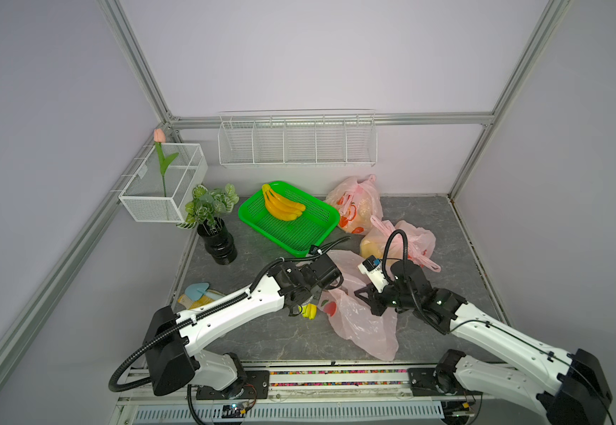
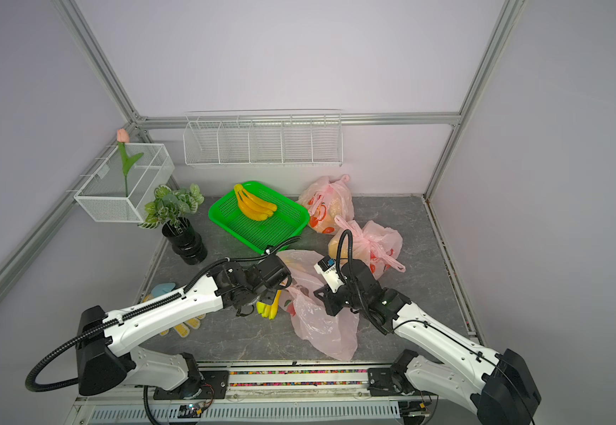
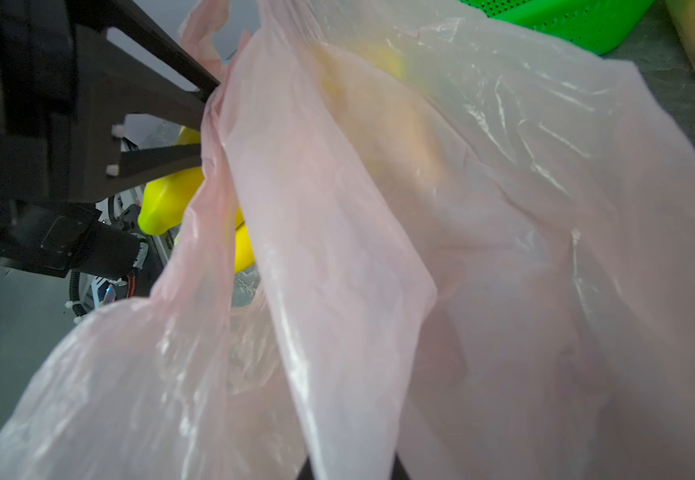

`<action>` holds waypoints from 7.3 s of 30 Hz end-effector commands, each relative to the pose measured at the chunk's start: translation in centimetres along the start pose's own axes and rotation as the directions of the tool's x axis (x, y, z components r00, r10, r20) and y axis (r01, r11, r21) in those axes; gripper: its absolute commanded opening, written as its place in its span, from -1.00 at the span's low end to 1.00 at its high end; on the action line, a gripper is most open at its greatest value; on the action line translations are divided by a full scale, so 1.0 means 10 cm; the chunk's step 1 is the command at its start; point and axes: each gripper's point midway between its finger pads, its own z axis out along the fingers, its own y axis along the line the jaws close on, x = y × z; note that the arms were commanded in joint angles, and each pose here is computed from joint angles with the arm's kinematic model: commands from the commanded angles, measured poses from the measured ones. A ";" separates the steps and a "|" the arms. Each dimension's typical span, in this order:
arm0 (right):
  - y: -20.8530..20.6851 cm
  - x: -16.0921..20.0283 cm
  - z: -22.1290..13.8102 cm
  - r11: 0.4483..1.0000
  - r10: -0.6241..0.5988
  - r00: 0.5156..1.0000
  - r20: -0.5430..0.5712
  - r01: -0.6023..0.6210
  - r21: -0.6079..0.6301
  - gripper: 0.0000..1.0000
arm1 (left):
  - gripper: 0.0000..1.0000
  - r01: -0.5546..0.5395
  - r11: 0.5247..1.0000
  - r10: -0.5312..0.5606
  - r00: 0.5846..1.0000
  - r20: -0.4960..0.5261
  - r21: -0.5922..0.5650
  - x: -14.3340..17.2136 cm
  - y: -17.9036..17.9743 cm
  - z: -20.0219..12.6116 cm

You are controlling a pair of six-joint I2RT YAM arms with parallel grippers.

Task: Place the banana into a plastic bag & tie a knot
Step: Place the banana into the plastic bag, then pick up the banana from the basket.

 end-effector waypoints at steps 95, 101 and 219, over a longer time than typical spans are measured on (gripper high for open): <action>-0.44 0.03 0.06 0.988 0.139 0.988 0.067 -0.142 0.054 -0.86 | -0.39 -0.216 0.817 0.179 0.976 0.121 0.534 0.14 -0.94 0.58; -0.33 0.03 0.08 0.996 0.088 0.995 0.038 -0.088 -0.010 -0.87 | -0.65 -0.321 0.750 0.230 0.946 0.227 0.578 0.08 -1.00 0.35; -0.77 0.38 -0.20 0.943 0.250 0.964 0.086 -0.263 0.206 -0.87 | -0.61 -0.044 0.987 0.085 0.959 0.270 -0.156 -1.88 0.60 0.81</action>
